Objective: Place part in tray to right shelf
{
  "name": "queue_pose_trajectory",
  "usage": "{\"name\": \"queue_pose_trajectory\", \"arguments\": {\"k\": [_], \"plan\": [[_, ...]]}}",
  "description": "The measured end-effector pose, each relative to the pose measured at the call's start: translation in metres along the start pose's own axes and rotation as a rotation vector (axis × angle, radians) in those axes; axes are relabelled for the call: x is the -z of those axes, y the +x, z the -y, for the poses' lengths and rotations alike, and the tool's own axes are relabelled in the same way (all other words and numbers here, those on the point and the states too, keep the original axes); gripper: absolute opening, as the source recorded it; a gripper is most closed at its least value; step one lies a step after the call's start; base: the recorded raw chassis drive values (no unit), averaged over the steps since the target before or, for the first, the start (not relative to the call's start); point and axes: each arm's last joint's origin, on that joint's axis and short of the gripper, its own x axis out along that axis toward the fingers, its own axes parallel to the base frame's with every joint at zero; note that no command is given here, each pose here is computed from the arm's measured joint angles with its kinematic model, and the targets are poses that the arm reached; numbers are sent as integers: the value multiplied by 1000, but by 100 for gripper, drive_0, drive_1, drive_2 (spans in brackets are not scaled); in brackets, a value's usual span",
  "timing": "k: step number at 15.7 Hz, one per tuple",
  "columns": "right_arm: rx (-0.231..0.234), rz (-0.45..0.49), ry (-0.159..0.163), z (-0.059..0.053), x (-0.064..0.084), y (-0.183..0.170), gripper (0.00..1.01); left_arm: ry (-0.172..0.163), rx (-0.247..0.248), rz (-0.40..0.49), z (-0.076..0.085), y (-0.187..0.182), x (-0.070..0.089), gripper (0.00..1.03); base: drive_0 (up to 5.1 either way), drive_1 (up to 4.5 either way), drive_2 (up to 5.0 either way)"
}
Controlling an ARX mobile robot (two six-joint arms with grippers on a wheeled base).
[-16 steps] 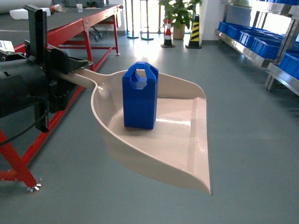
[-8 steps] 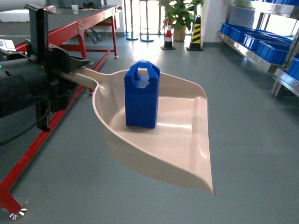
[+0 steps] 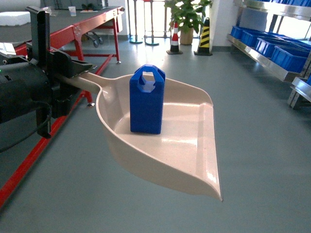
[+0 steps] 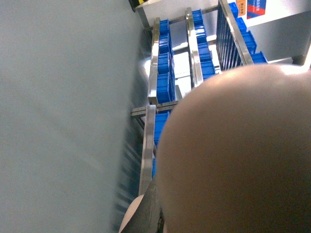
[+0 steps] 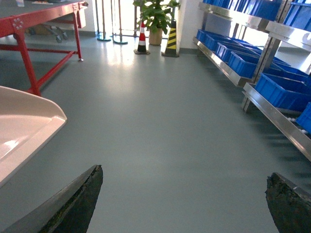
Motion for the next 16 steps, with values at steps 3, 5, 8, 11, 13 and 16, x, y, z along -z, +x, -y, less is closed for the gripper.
{"name": "queue_pose_trajectory", "arguments": {"k": [3, 5, 8, 11, 13, 16], "plan": [[0, 3, 2, 0, 0, 0, 98, 1, 6, 2, 1, 0, 0, 16, -1, 422, -424], [0, 2, 1, 0, 0, 0, 98, 0, 1, 1, 0, 0, 0, 16, -1, 421, -424], [-1, 5, 3, 0, -1, 0, 98, 0, 7, 0, 1, 0, 0, 16, -4, 418, -427], [-2, 3, 1, 0, 0, 0, 98, 0, 2, 1, 0, 0, 0, 15, 2, 425, -421], [-2, -1, -1, 0, 0, 0, 98, 0, 3, 2, 0, 0, 0, 15, 6, 429, -417], [-2, 2, 1, 0, 0, 0, 98, 1, 2, 2, 0, 0, 0, 15, 5, 427, -418]]}}
